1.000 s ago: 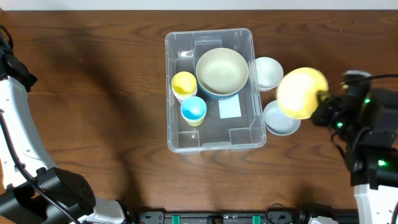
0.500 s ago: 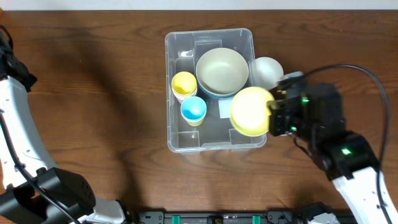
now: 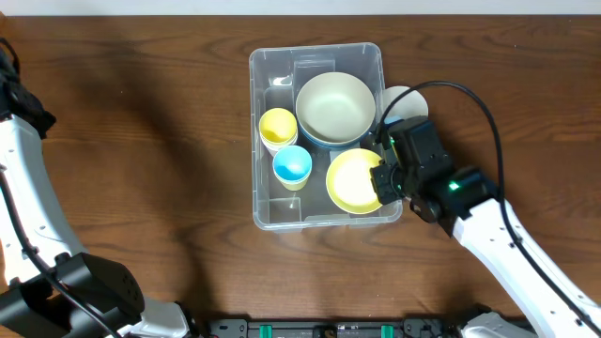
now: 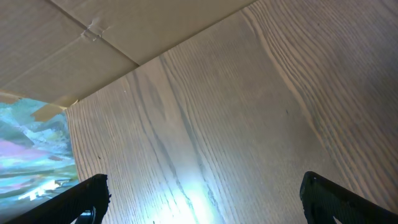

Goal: Pack container
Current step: 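Carry the yellow bowl left and lower it into the container, then release the yellow bowl and move the right gripper to the grey bowl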

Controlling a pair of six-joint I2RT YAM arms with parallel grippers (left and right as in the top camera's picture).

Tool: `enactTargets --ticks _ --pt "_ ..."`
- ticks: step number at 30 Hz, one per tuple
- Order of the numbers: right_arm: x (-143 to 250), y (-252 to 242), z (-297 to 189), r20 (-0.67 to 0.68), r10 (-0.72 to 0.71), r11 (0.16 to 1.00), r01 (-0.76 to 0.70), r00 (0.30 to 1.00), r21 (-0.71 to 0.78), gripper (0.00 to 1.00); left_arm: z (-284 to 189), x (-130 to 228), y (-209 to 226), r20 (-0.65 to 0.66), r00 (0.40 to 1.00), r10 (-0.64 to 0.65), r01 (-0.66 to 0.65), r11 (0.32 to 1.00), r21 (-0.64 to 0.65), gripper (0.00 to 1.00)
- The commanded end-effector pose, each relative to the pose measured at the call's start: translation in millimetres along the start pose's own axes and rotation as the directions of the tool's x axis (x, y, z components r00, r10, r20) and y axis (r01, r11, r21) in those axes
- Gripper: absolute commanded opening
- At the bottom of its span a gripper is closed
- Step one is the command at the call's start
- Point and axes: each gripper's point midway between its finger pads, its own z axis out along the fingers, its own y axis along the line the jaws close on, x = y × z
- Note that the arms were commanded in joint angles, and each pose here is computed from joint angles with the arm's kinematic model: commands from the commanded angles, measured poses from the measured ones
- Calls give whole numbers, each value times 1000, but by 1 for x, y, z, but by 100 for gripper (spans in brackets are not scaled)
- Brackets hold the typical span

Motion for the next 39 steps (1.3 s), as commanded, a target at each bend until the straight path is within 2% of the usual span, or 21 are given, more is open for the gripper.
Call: enactTargets --ticks 1,2,4,6,13,20,24,30,39 --pt "-6 0 4 2 -16 1000 16 1000 14 4 2 -1 3 3 1000 6 -6 1000 -22 98" --pt "-5 1 6 -4 -18 1000 18 1000 14 6 2 -1 3 3 1000 6 -6 1000 -22 98" --pt "-5 2 9 -9 -20 1000 20 1000 11 32 2 -1 3 3 1000 6 -6 1000 -22 98" --pt "-6 4 9 -5 -20 1000 20 1000 -1 39 2 -1 3 3 1000 6 -6 1000 -22 98" --pt "-21 1 -8 35 -1 1000 1 999 3 40 2 -1 3 3 1000 6 -6 1000 -22 98" --pt "-35 -50 -58 121 236 962 -249 964 113 40 2 -1 3 3 1000 6 -6 1000 -22 98" --pt "-18 -94 -80 149 391 894 -413 908 174 42 2 -1 3 3 1000 6 -6 1000 -22 98" --pt "12 -152 -93 157 548 777 -570 821 269 45 2 -1 3 3 1000 6 -6 1000 -22 98" --pt "46 -184 -61 123 671 690 -677 731 257 43 2 -1 3 3 1000 6 -6 1000 -22 98"
